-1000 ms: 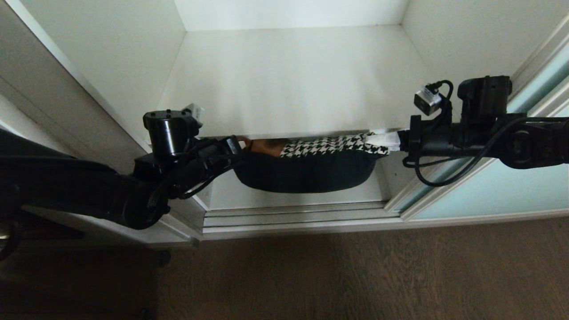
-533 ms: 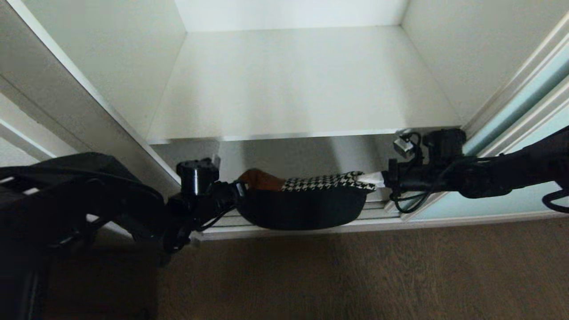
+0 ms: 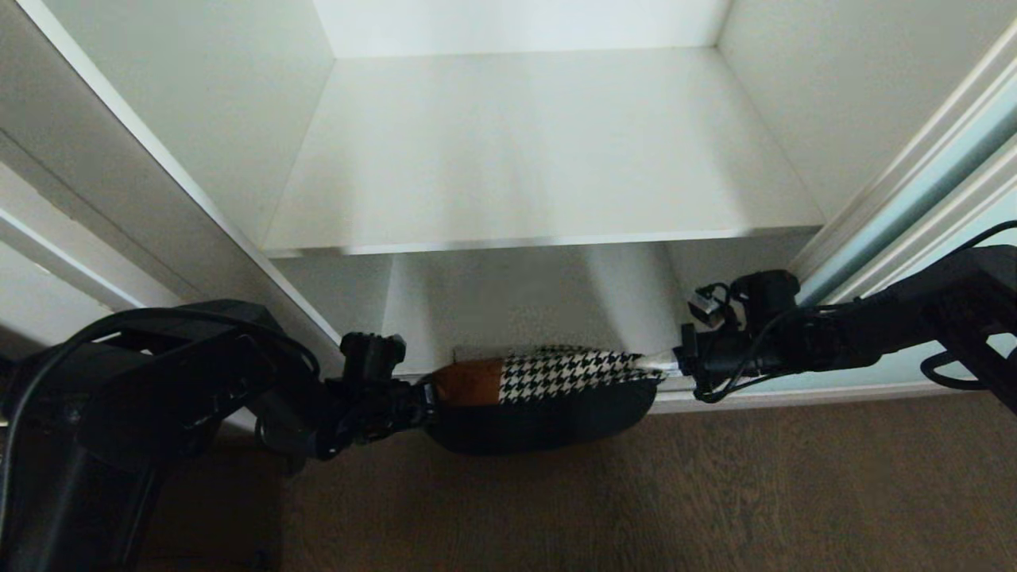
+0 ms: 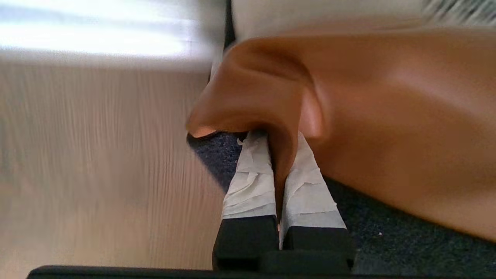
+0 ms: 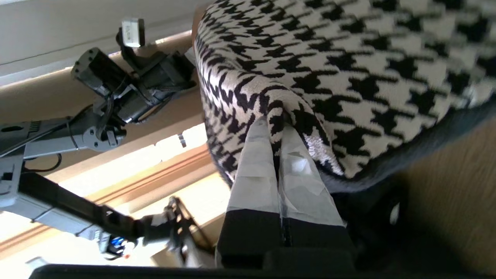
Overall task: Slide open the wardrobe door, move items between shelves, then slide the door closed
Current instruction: Place the pillow on the lower shelf
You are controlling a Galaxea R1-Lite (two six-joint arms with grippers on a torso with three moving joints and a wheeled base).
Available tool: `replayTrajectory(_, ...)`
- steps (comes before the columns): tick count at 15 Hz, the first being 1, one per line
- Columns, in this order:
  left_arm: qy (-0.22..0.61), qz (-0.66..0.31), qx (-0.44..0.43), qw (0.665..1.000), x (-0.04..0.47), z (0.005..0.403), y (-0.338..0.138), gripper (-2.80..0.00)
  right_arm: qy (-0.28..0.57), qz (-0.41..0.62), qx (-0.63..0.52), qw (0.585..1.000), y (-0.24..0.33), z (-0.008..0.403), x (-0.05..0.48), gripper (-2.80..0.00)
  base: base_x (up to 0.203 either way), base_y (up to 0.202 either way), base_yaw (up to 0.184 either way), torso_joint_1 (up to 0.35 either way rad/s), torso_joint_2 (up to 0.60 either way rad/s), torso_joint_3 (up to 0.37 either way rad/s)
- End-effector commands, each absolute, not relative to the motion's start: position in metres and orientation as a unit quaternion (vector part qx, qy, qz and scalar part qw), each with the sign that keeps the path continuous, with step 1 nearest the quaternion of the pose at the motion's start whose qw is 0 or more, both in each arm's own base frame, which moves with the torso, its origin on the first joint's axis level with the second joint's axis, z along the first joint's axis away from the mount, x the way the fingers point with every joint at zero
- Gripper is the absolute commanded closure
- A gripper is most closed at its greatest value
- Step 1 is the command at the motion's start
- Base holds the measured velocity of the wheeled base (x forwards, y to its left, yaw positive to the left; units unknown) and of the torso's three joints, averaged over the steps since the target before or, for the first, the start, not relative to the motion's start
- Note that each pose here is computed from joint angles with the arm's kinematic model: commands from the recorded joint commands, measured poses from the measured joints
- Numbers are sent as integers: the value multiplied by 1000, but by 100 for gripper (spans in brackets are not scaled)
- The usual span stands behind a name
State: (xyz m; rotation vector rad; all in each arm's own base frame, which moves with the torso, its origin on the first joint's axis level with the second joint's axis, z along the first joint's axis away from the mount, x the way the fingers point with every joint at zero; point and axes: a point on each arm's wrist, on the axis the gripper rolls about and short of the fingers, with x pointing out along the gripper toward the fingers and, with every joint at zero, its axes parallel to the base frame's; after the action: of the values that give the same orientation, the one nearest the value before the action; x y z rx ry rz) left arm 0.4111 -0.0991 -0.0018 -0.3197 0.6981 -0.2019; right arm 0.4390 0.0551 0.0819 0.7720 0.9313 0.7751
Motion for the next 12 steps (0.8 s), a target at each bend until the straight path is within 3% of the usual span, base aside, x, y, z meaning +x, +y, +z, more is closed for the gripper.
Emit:
replayTrajectory(1, 394, -90, -150, 902, 409, -6, -100, 0, 445, 340, 361, 746, 54, 79, 438, 0, 0, 0, 0, 0, 0, 0)
replayTrajectory(8, 538, -117, -156, 820, 398, 25, -108, 0, 523, 229, 368, 734, 47, 68, 430, 0, 0, 0, 0, 0, 0, 0)
replayTrajectory(12, 562, -107, -187, 799, 421, 35, -114, 0, 528, 186, 354, 749, 45, 55, 438, 0, 0, 0, 0, 0, 0, 0)
